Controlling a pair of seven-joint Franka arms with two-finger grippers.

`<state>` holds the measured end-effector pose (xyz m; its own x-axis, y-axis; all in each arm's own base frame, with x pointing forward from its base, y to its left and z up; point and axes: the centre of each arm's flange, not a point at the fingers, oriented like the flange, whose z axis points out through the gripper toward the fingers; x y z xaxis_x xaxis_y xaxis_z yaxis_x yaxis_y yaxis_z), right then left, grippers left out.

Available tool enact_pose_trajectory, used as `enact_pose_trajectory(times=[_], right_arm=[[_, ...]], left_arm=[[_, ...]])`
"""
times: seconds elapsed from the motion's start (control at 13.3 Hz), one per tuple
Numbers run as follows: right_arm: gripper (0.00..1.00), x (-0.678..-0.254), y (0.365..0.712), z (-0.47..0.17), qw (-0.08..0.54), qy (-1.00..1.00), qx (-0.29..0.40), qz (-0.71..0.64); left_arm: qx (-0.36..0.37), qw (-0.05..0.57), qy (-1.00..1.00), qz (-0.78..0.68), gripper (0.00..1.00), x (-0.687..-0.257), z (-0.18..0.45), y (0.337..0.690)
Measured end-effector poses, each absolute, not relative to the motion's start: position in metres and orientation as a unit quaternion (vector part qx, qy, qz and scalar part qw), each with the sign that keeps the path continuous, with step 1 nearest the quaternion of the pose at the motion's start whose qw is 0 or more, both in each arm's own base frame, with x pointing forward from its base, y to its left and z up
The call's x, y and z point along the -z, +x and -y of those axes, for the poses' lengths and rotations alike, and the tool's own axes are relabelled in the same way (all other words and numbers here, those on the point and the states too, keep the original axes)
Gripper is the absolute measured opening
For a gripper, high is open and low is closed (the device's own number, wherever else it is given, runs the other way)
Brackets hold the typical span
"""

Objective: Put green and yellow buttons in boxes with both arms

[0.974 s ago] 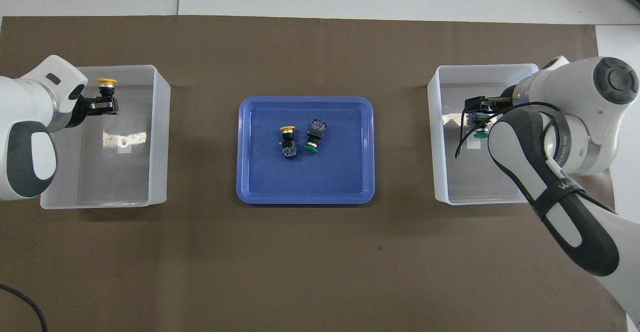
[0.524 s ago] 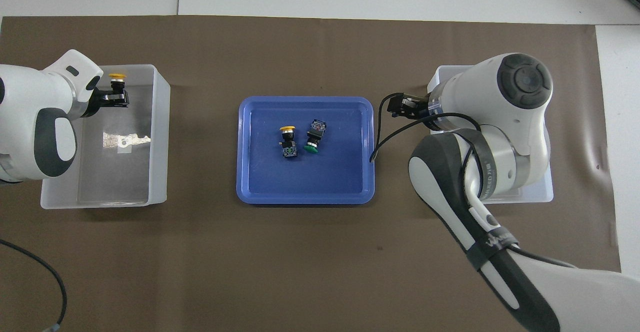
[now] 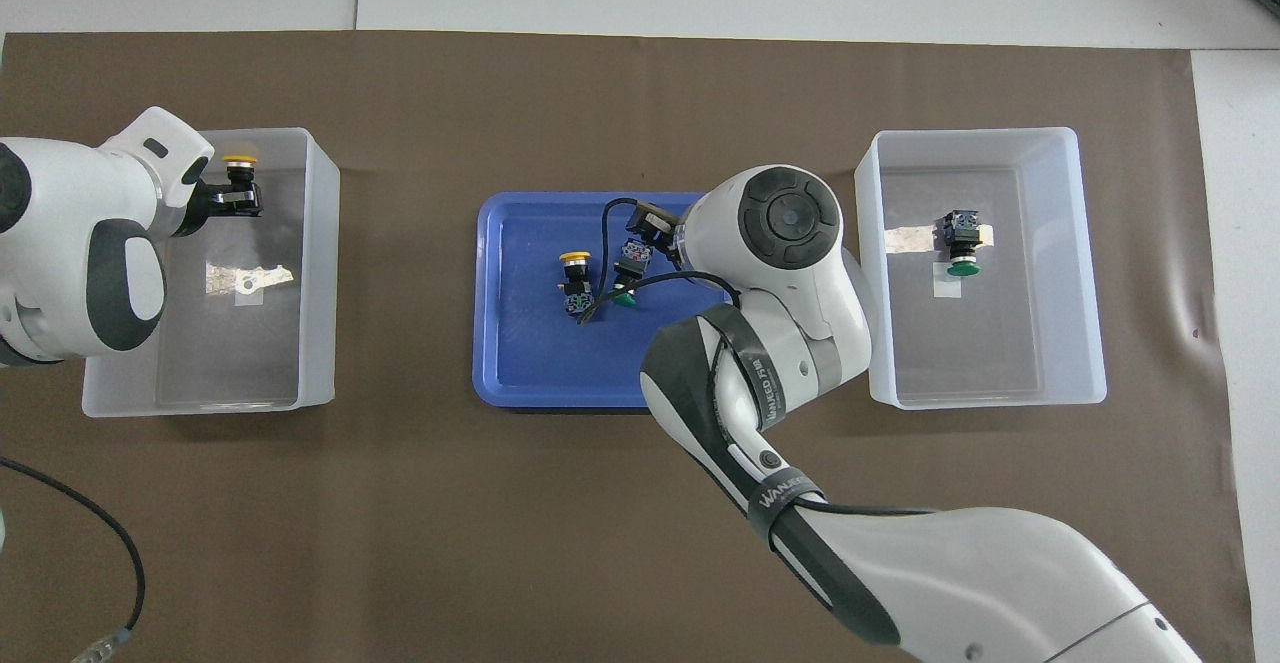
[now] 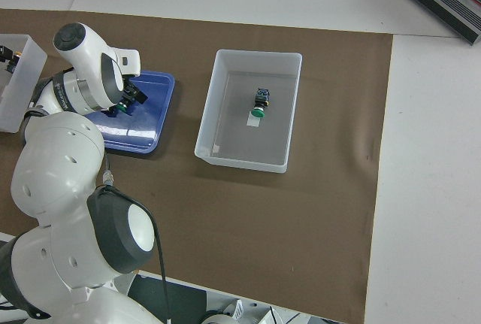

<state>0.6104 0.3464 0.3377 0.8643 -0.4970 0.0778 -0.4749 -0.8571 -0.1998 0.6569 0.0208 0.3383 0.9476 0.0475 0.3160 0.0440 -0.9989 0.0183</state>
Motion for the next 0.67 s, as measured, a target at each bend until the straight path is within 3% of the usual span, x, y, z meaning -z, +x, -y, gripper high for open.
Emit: enact_pose_trajectory(times=[0.15, 0.3, 0.37, 0.45, 0.67], right_arm=[[1.00, -0.327, 0.618, -0.350, 0.095, -0.960, 0.075, -0.253], [1.00, -0.320, 0.615, -0.358, 0.093, -0.963, 0.073, -0.244], [1.00, -0.317, 0.610, -0.366, 0.093, -0.964, 0.071, -0.238], [1.00, -0.315, 0.605, -0.374, 0.092, -0.966, 0.069, -0.232], [1.00, -0.303, 0.598, -0.378, 0.084, -0.970, 0.062, -0.219]], left_arm=[[-0.170, 0.005, 0.985, -0.023, 0.66, -0.345, -0.021, 0.661], [-0.176, 0.005, 0.984, -0.024, 0.80, -0.351, -0.022, 0.664], [-0.181, 0.005, 0.983, -0.024, 0.81, -0.358, -0.022, 0.665], [-0.185, 0.005, 0.983, -0.023, 0.90, -0.369, -0.022, 0.665], [-0.166, 0.005, 0.986, -0.017, 1.00, -0.409, -0.015, 0.654]])
